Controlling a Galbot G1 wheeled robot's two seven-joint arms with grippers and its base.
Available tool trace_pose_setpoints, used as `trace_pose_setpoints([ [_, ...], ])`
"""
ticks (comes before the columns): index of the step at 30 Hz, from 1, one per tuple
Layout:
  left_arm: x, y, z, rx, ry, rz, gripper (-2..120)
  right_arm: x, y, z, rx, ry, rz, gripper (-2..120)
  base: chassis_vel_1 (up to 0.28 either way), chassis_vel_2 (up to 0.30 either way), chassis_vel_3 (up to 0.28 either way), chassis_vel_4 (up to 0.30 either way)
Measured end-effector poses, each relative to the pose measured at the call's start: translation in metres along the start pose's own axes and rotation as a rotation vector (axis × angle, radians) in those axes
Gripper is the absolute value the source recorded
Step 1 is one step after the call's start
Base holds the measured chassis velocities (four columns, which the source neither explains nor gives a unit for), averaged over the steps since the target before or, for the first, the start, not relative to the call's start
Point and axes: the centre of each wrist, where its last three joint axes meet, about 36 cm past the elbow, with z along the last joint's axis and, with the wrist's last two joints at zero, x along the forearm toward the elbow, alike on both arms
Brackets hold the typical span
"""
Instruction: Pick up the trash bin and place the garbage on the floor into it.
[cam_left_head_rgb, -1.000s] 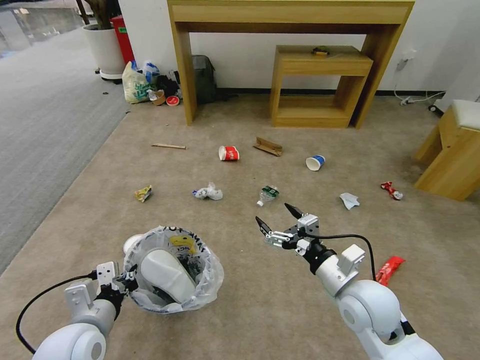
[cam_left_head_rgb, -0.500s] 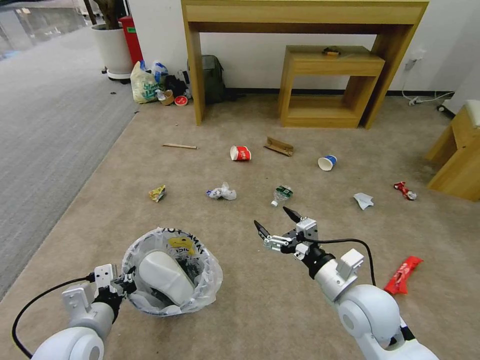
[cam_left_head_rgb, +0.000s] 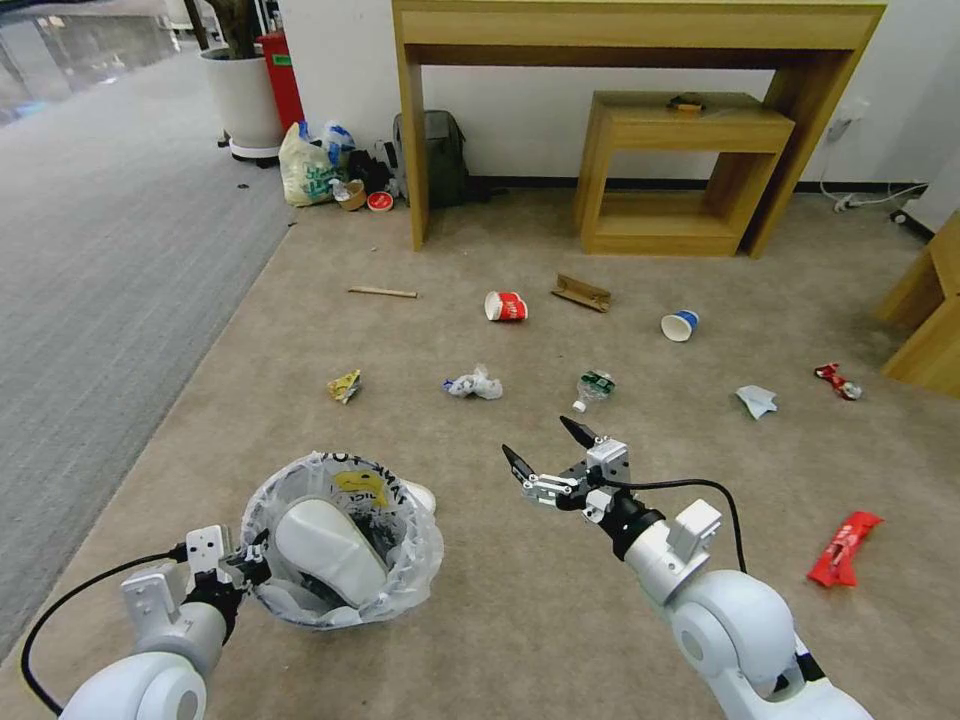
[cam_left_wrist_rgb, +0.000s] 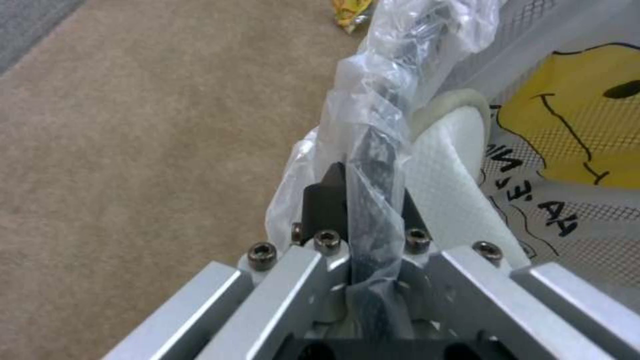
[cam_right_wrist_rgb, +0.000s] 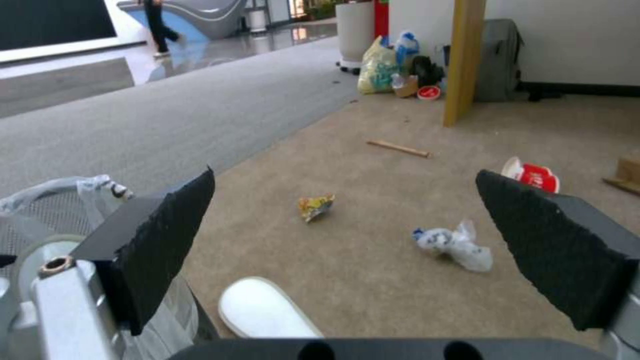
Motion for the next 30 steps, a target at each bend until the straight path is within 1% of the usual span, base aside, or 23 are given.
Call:
trace_pose_setpoints([
  [7, 0.001, 0.001, 0.001, 0.001, 0.005, -0.001, 0, 0.001, -0.002, 0.002, 0.008, 0.014, 0.006, 100, 0.159, 0.167, -0.145, -0.169],
  [22, 0.006, 0.0, 0.002, 0.0, 0.002, 0.003, 0, 0.002, -0.003, 0.004, 0.009, 0.026, 0.018, 100, 0.178, 0.181, -0.185, -0.184],
  [25, 0.007, -0.001, 0.002, 0.0, -0.001, 0.003, 0, 0.002, -0.004, 0.006, 0.006, 0.052, 0.034, 100, 0.163, 0.162, -0.168, -0.174],
  [26, 0.007, 0.0, 0.002, 0.0, -0.002, 0.003, 0, 0.001, -0.005, 0.007, 0.005, 0.062, 0.044, 100, 0.147, 0.157, -0.175, -0.175],
  [28, 0.008, 0.0, 0.002, 0.0, -0.002, 0.001, 0, -0.001, -0.016, 0.017, 0.009, 0.1, 0.081, 100, 0.13, 0.113, -0.125, -0.123],
  [29, 0.008, 0.0, 0.002, 0.0, -0.002, 0.001, 0, -0.001, -0.016, 0.017, 0.009, 0.1, 0.081, 100, 0.113, 0.113, -0.125, -0.1],
  [30, 0.008, 0.0, 0.002, 0.0, -0.003, 0.001, 0, -0.003, -0.023, 0.024, 0.022, 0.116, 0.099, 100, 0.113, 0.088, -0.101, -0.1],
])
